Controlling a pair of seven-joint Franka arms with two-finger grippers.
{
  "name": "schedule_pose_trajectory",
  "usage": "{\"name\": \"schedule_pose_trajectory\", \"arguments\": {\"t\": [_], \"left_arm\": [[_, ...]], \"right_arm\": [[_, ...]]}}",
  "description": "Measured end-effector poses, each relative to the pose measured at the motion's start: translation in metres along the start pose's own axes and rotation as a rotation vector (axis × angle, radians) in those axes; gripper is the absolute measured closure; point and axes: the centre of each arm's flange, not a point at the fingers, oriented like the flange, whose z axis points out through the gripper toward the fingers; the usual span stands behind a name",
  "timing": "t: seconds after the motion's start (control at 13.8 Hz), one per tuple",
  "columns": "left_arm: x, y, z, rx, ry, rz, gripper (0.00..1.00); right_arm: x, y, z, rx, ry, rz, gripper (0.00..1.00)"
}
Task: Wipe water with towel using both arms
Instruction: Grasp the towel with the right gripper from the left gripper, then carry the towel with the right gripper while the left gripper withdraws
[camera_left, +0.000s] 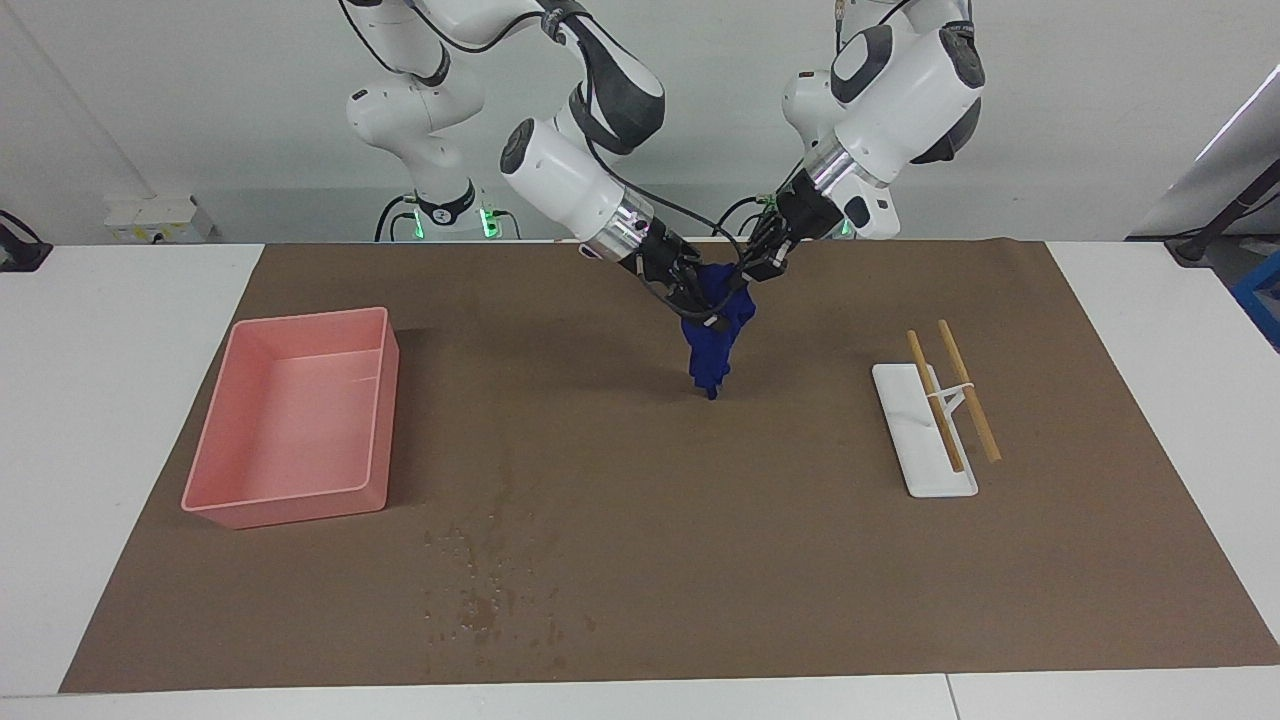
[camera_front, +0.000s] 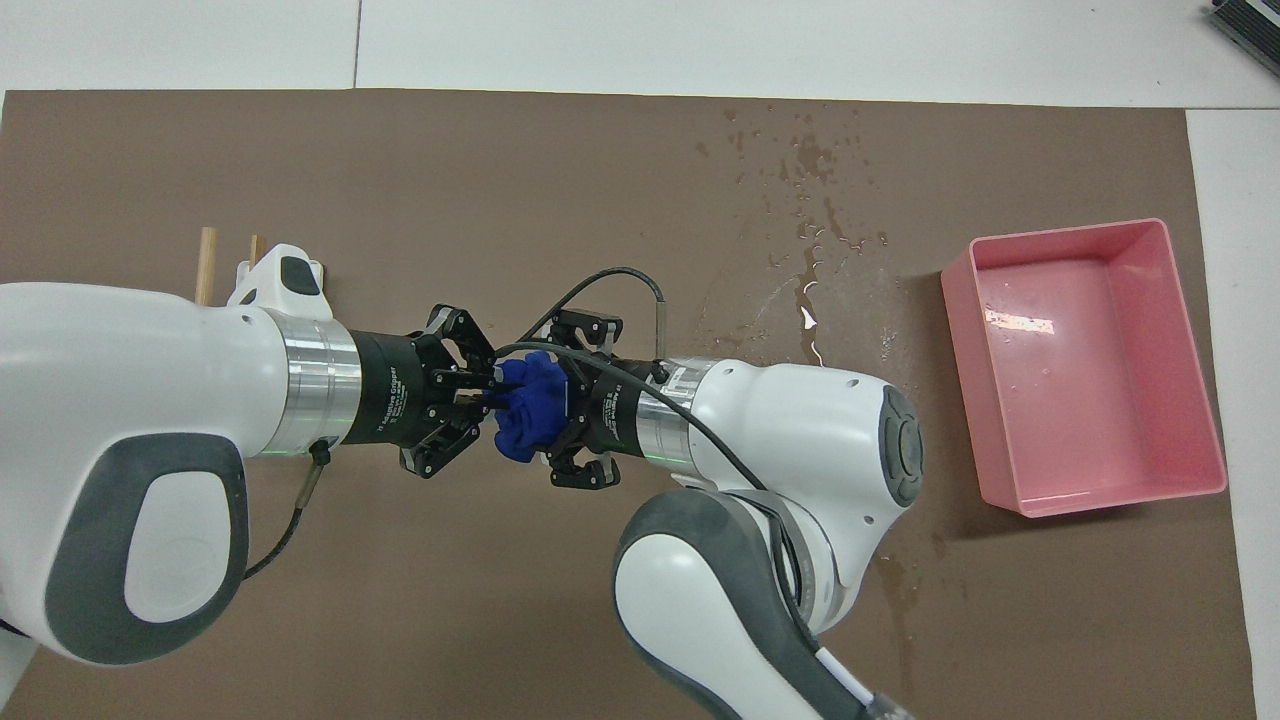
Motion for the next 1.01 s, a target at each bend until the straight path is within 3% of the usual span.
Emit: {"name": "schedule_pose_trajectory", "arguments": {"t": [0.14, 0.22, 0.43, 0.65, 0.94, 1.01], "left_arm": [[0.0009, 0.0006, -0.0008, -0.005, 0.001, -0.002, 0.9], [0.0013, 0.0011, -0.0014, -0.009, 0.002, -0.003, 0.9], [0.0022, 0.0028, -0.0031, -0.025, 0.004, -0.004, 0.9], [0.0025, 0.003, -0.0034, -0.027, 0.005, -0.005, 0.9], [0.0036, 0.002, -0.0018, -0.022, 0.005, -0.006, 0.9], [0.0037, 0.002, -0.0017, -0.023, 0.005, -0.005, 0.85]], "right_arm": [[0.0, -0.0004, -0.0003, 0.004, 0.001, 0.0, 0.04], [0.0, -0.0007, -0.0006, 0.007, 0.001, 0.0, 0.11], [-0.0008, -0.0015, -0.0013, 0.013, 0.001, -0.017, 0.49], [-0.0011, -0.0016, -0.0014, 0.014, 0.001, -0.09, 0.78], [-0.0023, 0.0006, 0.0005, -0.018, 0.009, -0.252, 0.84], [-0.0027, 0.0014, 0.0012, -0.035, 0.023, -0.287, 0.84]]}}
